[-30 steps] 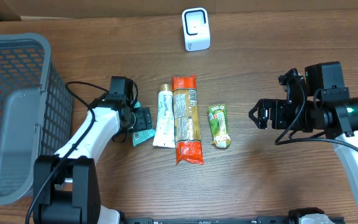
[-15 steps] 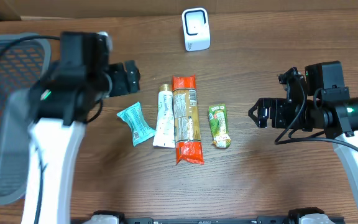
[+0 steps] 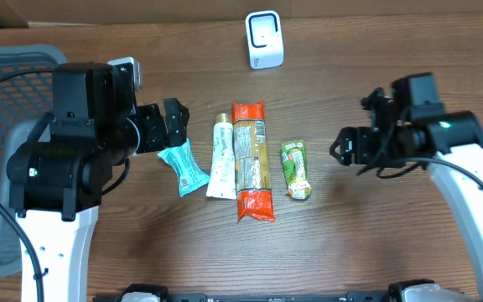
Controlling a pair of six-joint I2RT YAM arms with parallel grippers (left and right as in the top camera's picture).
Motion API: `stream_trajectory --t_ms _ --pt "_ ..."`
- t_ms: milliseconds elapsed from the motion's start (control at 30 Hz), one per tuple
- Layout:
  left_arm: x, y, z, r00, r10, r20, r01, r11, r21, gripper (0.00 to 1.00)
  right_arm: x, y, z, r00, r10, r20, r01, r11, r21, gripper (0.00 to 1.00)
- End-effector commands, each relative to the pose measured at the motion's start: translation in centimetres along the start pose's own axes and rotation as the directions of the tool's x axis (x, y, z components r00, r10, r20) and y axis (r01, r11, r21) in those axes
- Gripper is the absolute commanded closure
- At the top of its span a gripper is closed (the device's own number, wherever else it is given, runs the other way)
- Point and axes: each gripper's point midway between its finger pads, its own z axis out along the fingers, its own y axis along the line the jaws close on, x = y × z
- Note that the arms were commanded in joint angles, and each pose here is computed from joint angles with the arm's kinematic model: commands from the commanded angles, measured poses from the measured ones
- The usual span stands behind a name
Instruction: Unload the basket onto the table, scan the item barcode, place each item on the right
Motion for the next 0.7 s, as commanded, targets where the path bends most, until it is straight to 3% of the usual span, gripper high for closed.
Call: stream_trajectory --t_ms 0,267,667 --pt "0.2 -0.1 0.7 1.000 0.018 -0.026 -0.018 1.000 0.006 0.00 0.2 1.3 2.2 0.998 -0.044 -0.045 0.046 0.998 0.041 0.18" --pt "0.2 0.0 1.9 0.998 0.014 -0.058 -0.014 1.000 -0.003 0.00 0.8 2.1 5.7 0.992 -0.093 -0.080 0.109 0.969 0.222 0.20" --pt "0.4 0.3 3.5 0.995 0.008 -0.102 -0.009 1.000 -0.015 0.00 0.8 1.9 8.7 0.986 -0.102 -0.130 0.131 0.963 0.236 0.28"
